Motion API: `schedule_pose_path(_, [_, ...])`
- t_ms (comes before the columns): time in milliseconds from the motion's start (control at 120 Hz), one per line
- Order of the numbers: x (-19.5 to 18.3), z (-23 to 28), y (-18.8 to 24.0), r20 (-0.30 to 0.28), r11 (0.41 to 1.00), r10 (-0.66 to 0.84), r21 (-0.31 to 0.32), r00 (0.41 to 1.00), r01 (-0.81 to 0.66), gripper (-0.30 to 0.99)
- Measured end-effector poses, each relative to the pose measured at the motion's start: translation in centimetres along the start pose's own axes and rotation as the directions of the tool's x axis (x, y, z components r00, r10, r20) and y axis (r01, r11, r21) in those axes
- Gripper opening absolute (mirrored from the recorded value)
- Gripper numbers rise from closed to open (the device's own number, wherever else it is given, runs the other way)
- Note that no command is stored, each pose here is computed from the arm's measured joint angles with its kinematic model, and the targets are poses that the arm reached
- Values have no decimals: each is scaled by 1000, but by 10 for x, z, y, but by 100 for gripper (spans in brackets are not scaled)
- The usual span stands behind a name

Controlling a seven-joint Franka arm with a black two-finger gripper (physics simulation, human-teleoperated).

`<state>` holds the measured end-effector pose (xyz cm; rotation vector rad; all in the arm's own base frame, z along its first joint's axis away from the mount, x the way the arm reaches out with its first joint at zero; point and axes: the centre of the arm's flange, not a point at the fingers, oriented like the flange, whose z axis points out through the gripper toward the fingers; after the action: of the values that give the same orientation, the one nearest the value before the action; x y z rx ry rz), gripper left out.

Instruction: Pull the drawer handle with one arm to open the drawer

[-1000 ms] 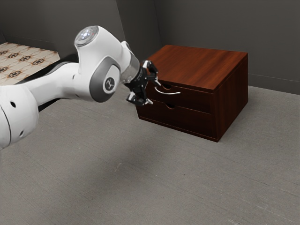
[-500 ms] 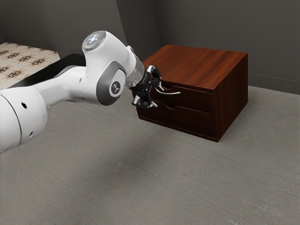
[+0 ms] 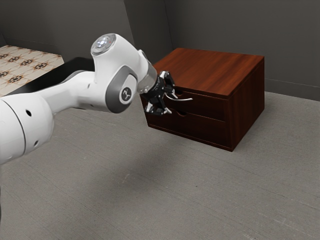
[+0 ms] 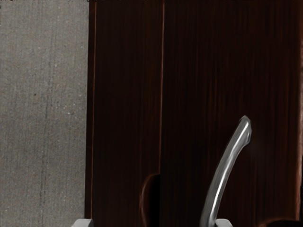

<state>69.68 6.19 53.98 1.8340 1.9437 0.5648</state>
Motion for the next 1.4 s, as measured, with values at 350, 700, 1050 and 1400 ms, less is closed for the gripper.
schedule_pose_path(350, [-1, -10, 1, 1, 1000, -7, -6, 1000, 7, 3])
schedule_pose_path(700, [-1, -10, -5, 3, 1000, -12, 10, 1000, 12, -7])
schedule_pose_path(1050, [0, -18, -21, 4, 999, -18, 34, 1000, 18, -8])
schedule_pose_path(1400, [1, -34, -43, 10, 999, -30, 46, 1000, 29, -8])
